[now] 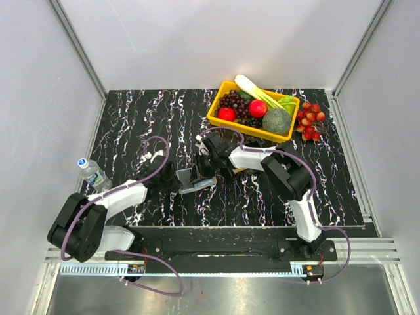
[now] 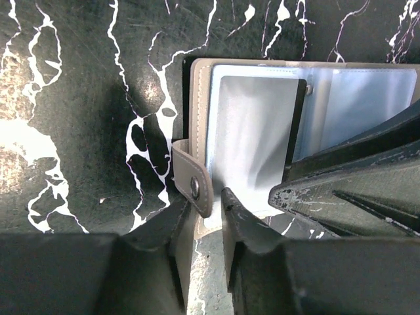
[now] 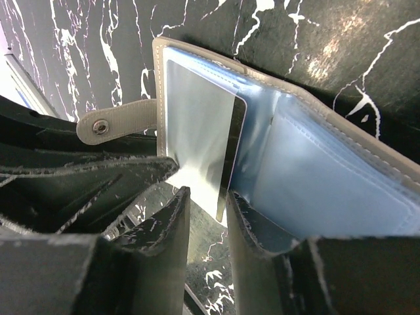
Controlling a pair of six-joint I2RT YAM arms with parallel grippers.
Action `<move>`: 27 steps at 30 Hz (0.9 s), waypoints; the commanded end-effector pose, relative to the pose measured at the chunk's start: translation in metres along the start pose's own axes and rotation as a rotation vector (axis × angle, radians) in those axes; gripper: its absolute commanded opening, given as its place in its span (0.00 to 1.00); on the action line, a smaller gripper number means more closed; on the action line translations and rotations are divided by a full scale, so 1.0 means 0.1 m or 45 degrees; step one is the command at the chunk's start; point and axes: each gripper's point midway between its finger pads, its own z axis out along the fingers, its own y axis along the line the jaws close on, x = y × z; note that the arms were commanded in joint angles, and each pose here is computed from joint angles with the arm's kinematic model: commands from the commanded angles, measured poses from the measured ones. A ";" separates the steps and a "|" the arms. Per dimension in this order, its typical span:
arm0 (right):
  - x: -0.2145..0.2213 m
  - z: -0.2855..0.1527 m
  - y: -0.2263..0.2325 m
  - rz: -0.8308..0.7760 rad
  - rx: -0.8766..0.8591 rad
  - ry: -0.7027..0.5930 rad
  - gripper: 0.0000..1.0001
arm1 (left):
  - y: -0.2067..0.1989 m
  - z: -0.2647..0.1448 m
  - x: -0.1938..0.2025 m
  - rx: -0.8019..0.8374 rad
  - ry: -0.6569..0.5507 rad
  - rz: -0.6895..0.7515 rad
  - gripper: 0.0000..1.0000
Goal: Put the credit cards into the card holder
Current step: Insert the credit card into the card holder.
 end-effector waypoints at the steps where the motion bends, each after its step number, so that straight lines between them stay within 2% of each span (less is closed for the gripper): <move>1: 0.04 0.00 0.02 -0.027 0.054 0.000 0.36 | -0.11 0.00 -0.08 0.055 -0.040 -0.018 0.17; 4: -0.07 -0.10 -0.01 -0.037 0.099 -0.061 0.37 | -0.11 -0.01 -0.10 0.044 -0.041 -0.013 0.00; 13: -0.47 -0.59 -0.06 -0.036 0.145 -0.252 0.40 | -0.06 -0.10 -0.16 0.028 -0.099 0.005 0.00; 21: -0.89 -1.43 -0.02 -0.092 0.216 -0.508 0.43 | -0.18 -0.16 -0.21 0.098 -0.111 0.036 0.00; 27: -0.94 -1.90 -0.63 -0.021 0.511 -0.550 0.44 | -0.30 -0.18 -0.24 0.140 -0.092 0.067 0.00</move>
